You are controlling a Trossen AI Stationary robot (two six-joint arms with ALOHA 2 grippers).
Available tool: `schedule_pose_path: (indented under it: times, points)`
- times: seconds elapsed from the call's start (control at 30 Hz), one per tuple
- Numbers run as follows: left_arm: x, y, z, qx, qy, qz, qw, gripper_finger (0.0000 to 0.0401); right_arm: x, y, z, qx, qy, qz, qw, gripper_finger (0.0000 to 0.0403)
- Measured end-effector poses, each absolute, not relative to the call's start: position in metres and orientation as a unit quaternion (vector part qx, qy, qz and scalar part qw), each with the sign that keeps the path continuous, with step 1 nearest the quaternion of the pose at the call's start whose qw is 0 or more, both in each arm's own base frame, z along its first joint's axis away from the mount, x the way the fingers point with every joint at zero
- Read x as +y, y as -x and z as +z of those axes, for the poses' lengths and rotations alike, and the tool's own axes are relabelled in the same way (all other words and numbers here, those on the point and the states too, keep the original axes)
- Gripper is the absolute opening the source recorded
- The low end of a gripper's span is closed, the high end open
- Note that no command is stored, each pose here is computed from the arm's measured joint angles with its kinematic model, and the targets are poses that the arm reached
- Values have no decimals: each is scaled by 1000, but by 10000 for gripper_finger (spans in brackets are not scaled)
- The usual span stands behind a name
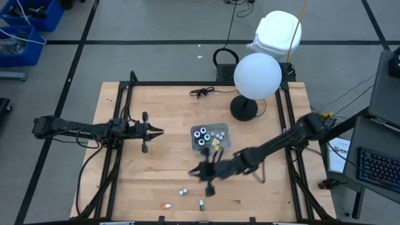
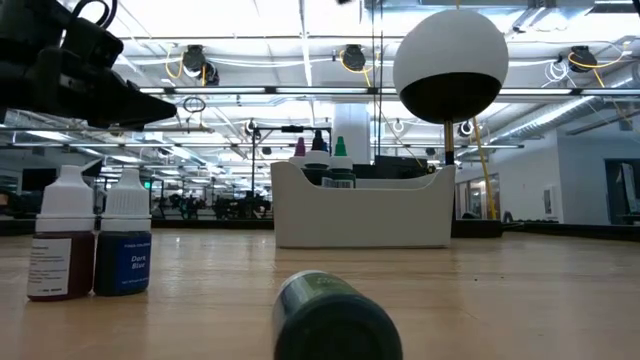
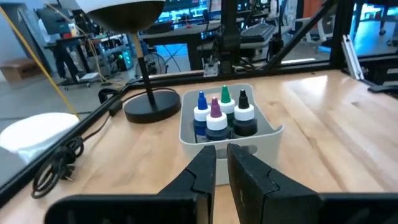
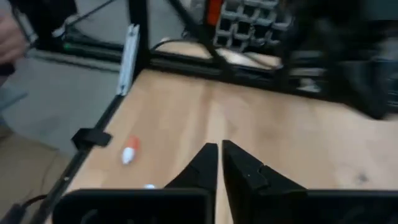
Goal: Pick & Place food coloring
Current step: Put the small blue food coloring bottle into the gray bin
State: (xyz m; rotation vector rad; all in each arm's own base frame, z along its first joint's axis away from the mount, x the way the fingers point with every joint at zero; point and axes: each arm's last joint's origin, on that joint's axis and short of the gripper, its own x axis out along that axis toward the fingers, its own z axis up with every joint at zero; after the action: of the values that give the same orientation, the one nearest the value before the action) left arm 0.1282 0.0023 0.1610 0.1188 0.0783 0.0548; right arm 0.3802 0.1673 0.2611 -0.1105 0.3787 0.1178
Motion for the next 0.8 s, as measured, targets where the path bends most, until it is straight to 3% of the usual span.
schedule_pose_path:
  times: [0.43,0.8]
  points:
    - [2,-128,160,42,-50,27,997,49,199,-431,196,212,42,74,974,170]
    - [2,-128,160,42,-50,27,997,49,208,-434,163,245,2,90,965,180]
